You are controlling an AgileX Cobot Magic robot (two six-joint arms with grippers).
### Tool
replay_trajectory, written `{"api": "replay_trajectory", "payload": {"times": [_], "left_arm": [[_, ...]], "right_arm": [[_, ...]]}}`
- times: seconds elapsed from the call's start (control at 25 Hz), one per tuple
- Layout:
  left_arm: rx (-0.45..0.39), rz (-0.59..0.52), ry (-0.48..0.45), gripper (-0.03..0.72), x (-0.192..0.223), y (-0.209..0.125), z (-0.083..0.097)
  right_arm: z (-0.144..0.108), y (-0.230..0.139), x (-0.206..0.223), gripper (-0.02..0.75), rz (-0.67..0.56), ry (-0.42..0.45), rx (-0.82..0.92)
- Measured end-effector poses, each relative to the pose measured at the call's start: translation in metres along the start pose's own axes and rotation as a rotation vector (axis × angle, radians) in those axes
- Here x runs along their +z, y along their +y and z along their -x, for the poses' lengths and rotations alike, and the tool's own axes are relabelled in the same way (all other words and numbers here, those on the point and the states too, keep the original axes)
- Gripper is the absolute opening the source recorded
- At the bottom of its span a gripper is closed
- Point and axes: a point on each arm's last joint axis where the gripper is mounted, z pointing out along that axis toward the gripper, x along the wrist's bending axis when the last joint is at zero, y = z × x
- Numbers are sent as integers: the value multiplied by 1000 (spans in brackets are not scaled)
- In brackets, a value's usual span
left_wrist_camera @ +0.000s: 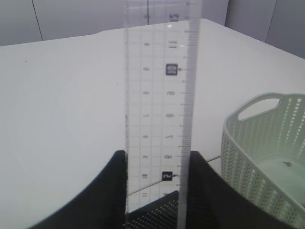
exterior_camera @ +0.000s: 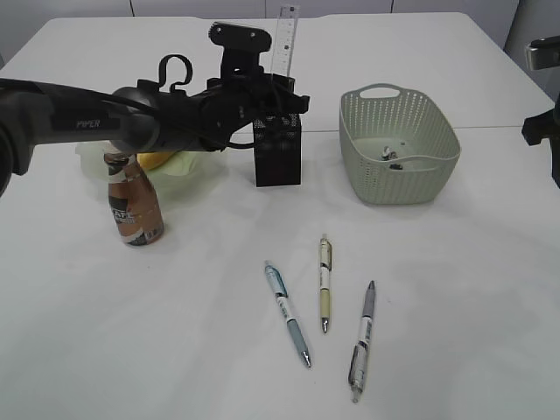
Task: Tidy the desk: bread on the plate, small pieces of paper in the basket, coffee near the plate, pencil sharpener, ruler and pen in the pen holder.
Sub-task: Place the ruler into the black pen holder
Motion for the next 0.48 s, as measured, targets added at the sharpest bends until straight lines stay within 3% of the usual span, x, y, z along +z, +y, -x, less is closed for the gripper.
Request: {"api": "replay_trajectory", "payload": {"times": [0.48], "left_arm": [[0,25,4,253,0,2,0]], "right_arm": [[0,0,0,402,0,0,0]]}}
